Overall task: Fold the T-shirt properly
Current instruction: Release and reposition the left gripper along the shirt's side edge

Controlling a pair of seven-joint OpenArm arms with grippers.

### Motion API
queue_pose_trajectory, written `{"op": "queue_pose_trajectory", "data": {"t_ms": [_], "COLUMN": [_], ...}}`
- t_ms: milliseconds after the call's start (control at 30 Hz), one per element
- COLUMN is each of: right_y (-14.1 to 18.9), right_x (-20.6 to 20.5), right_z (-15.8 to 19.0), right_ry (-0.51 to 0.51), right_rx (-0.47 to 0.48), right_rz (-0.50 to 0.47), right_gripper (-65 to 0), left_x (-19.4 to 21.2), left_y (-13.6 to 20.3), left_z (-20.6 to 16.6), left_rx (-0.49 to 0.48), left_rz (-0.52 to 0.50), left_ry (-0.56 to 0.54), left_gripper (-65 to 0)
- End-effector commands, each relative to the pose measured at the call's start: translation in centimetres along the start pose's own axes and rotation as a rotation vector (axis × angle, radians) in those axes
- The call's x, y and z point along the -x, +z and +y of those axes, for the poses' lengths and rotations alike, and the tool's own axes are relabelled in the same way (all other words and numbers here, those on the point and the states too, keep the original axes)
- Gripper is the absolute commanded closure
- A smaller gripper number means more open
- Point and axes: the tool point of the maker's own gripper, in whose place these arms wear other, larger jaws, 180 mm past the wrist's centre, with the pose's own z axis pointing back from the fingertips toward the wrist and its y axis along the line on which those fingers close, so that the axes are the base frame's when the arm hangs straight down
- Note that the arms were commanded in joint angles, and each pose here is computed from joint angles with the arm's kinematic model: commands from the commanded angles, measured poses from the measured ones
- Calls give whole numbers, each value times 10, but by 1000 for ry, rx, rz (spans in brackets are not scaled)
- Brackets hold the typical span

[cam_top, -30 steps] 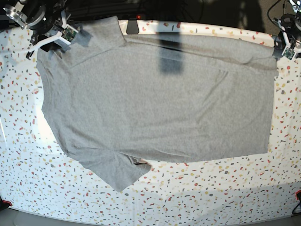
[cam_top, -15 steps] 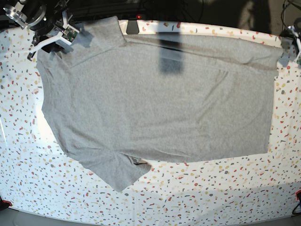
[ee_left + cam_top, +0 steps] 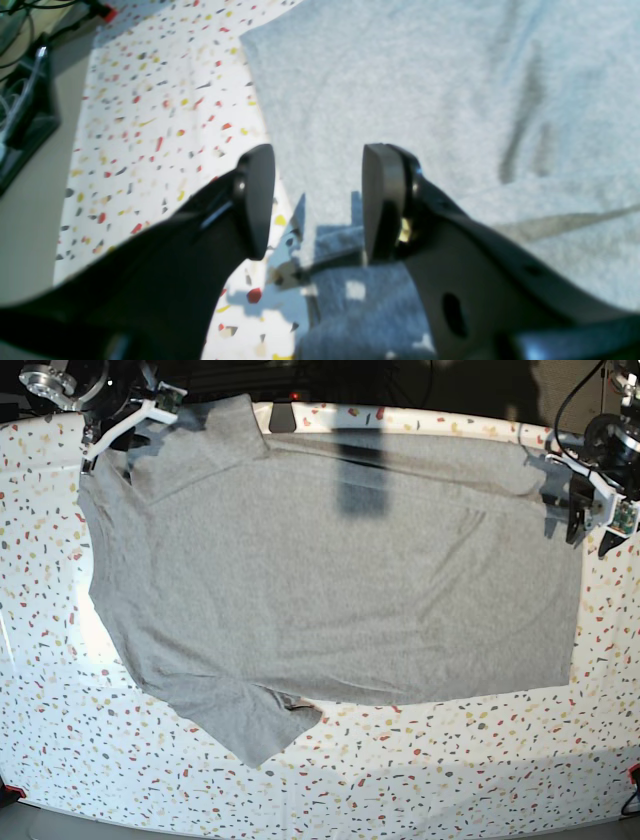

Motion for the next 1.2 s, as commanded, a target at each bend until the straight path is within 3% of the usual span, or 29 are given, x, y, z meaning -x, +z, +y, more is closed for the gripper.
{"op": "queue_pose_trajectory", "data": {"t_ms": [0,133,367,533,967,1167], "right_y": [3,2,-11,-17,-20,-20], "right_x": [-1,2,24,31,24,28], "right_z": [-1,4,25,15,-4,4], "right_ry": [43,100,109,119,118,142], "right_rx": [0,0,-66,6,65,18], "right_rz": [4,42,94,99,74,92], "right_gripper": [-263,-263,-263,-263,-263,-263], "left_x": [-13,-12,-12,-12,-12,-12], "left_y": [1,1,1,1,1,1], "left_z": [6,5,5,5,5,5], "left_rx": [-14,-14,-14,-14,-14,-14], "left_rz": [-44,-43,-43,-44,-42,-43], "left_ry": [-11,-9,-9,-9,-10,-10], "left_gripper": [-277,-277,-277,-277,-277,-277]}}
